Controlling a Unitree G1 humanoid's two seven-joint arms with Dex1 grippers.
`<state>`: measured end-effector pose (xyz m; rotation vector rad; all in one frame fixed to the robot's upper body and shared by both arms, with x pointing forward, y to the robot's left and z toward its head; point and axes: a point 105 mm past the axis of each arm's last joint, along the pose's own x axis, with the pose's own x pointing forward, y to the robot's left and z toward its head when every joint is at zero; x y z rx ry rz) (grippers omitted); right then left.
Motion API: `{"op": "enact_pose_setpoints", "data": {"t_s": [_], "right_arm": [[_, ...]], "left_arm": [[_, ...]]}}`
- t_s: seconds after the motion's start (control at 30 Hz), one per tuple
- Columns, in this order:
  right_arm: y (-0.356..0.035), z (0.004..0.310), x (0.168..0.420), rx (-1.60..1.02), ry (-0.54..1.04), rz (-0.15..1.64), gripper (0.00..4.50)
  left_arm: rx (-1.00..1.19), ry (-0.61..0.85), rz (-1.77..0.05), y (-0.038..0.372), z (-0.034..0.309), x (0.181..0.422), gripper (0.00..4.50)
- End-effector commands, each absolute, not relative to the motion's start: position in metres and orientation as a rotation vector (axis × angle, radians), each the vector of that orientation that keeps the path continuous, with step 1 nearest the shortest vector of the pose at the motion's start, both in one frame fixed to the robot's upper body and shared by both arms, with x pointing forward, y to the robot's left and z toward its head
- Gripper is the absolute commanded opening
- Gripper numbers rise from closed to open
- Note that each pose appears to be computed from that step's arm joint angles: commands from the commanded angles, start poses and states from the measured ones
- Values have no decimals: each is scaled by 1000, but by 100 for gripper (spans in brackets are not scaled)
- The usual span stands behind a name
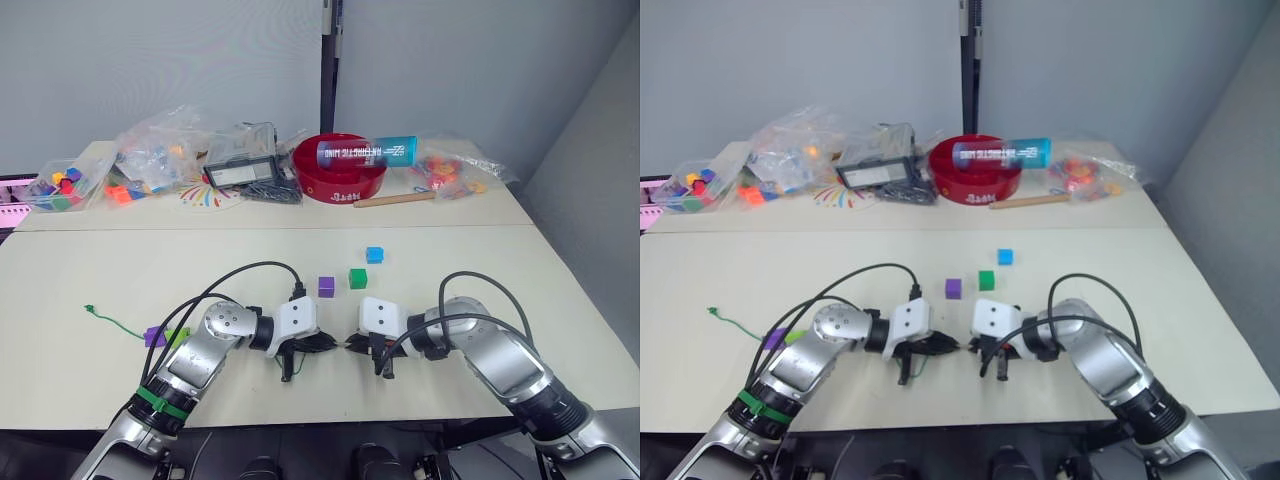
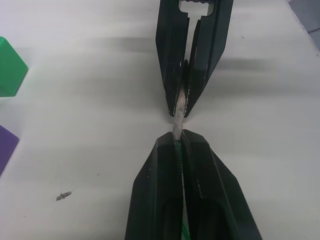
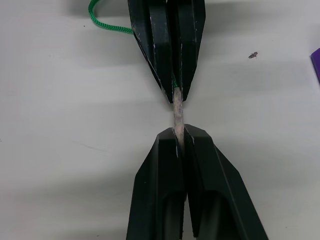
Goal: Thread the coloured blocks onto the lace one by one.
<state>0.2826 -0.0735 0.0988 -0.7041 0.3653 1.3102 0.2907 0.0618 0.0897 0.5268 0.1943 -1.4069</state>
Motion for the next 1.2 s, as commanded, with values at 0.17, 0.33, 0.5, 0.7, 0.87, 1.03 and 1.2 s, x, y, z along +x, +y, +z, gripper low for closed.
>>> {"op": "enact_pose_setpoints", "data": {"t_s": [0.17,0.33,0.5,0.7,0.87,1.03,1.2], "right_arm": [[-73,115,281,-659,303,1279,241],[-87,126,283,-557,301,1216,413],[-103,133,298,-382,263,1036,448],[-110,126,314,-220,210,755,448],[-110,124,317,-155,172,616,448],[-120,133,327,-94,103,437,448],[-116,130,337,-52,91,366,448]], "left_arm": [[543,159,-1406,65,100,293,0],[537,169,-1383,76,102,296,0],[512,178,-1356,87,104,295,0],[517,181,-1336,96,107,294,0],[516,181,-1329,97,108,294,0],[516,181,-1326,97,107,294,0],[517,181,-1330,97,107,293,0]]}}
